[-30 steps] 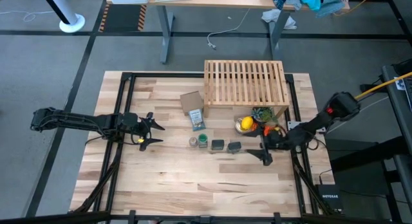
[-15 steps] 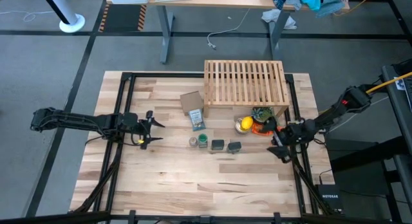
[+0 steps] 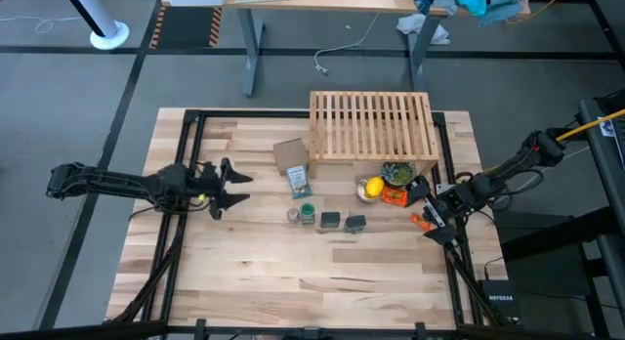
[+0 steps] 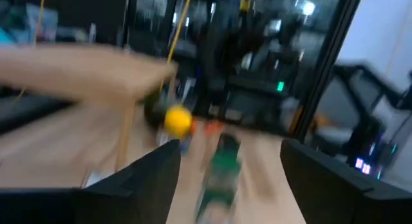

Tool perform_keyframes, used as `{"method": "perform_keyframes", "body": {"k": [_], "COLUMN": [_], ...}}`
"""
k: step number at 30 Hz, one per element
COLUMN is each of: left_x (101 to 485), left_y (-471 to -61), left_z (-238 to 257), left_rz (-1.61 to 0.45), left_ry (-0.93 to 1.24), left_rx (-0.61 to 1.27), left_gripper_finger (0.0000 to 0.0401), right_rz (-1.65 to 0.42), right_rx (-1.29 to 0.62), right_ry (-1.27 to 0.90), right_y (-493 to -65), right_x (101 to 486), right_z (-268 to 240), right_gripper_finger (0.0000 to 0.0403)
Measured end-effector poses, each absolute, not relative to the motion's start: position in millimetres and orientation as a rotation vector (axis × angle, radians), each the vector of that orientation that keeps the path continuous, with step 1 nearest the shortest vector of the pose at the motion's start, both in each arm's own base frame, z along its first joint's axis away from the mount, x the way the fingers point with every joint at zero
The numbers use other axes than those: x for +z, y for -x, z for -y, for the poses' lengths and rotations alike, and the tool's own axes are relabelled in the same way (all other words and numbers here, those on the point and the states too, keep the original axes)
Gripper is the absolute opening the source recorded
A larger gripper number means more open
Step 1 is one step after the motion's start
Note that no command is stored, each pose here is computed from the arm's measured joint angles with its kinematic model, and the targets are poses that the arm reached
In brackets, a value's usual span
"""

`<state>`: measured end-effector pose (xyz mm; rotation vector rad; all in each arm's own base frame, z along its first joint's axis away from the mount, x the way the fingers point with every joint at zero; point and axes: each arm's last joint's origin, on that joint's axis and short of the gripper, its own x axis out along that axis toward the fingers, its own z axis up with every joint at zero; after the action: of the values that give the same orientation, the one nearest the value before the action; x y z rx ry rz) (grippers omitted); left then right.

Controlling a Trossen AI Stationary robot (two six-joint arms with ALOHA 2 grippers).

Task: Shelf spices
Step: Put the green seasoning bottle on the shelf

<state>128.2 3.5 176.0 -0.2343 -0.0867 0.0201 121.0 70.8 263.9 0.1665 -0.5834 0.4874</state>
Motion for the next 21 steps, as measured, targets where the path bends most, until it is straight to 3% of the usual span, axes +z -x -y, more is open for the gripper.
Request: {"method": "perform_keyframes", "body": {"k": [3,13,21], "left_x": [183.5,181.5,172.9], "left_y": [-127.4,-133.2,-142.2], "left_z": [-3.4,1.8,1.6], "left_rz": [0.165,0.153,0.102], "left_ry": [0.261,0.285,0.242], "left_rx": [0.008,-0.029,0.040], "left_gripper_finger": [0.0260,0.0260,0.0260], "right_rz": [0.508,0.269,0.144], "right_rx": [0.489,0.475,0.272], "right_ry": [-0.140,0.045,0.111], "right_y": [-123.8,-125.1,-120.9], "right_x": [279.1,337.5,358.3], "right_z": [-72.5,-72.9,-63.5], "right_gripper_finger": [0.0344,0.0344,0.0344]}}
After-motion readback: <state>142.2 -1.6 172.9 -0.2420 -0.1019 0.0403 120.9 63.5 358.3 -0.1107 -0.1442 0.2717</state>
